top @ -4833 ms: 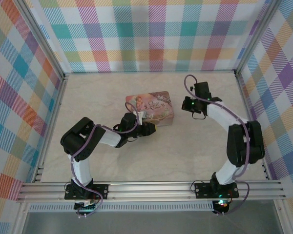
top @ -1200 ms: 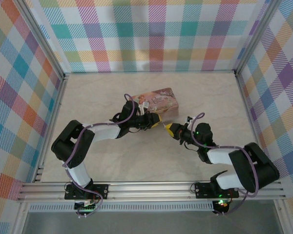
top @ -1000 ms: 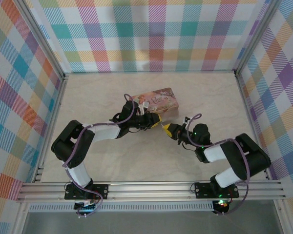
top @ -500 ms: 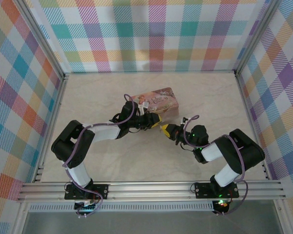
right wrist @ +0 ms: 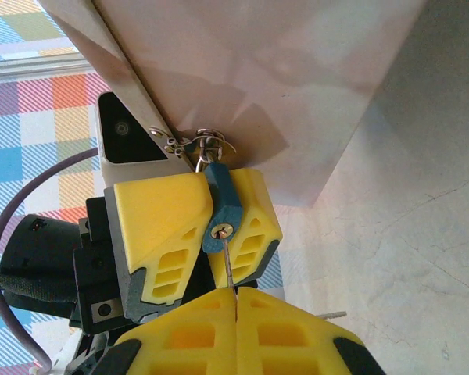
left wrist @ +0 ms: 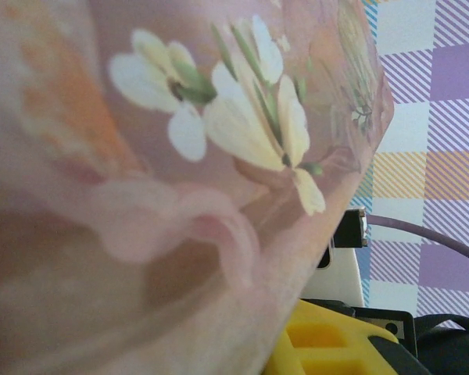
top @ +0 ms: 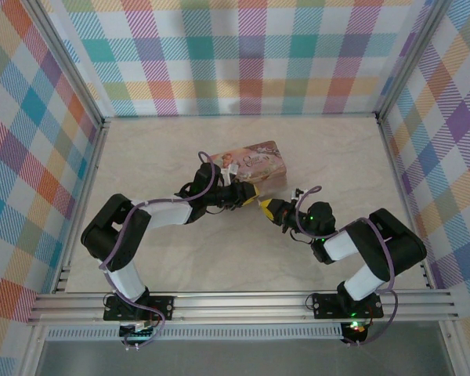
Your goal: Unlock the padlock with the key
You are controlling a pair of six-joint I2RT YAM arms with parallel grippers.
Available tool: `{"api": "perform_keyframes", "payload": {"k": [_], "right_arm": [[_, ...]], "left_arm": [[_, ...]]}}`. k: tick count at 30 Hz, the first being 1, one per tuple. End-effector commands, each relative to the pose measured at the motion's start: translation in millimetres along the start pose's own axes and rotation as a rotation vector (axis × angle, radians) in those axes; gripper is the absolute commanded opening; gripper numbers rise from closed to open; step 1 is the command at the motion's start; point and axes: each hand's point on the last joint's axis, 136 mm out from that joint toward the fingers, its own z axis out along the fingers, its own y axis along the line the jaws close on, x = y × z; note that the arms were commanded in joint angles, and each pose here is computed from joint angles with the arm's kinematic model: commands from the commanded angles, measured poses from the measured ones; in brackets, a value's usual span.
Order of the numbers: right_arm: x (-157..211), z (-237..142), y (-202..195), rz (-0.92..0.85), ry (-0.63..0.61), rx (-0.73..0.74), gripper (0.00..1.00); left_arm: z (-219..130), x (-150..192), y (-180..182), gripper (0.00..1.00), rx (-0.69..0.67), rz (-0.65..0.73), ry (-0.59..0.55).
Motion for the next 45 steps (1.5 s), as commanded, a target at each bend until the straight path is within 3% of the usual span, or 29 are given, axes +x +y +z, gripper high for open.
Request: {"api": "perform_keyframes", "payload": {"k": [1,22,45], "right_arm": [[0,-1,18,-0.040,-0.011,-0.064,0.00],[-1,8,22,-0.042,0.012,-0.073,0.00],[-8,7,23,0.033,-0.049,-0.079,0.00]], "left_arm": [[-9,-1,-34,0.21,0.102,0.049,0.000],[-9,1,-33,0.21,0.108,0.047,0.006],[-5,9,-36,0.21,0.117,0.057,0.027]]}}
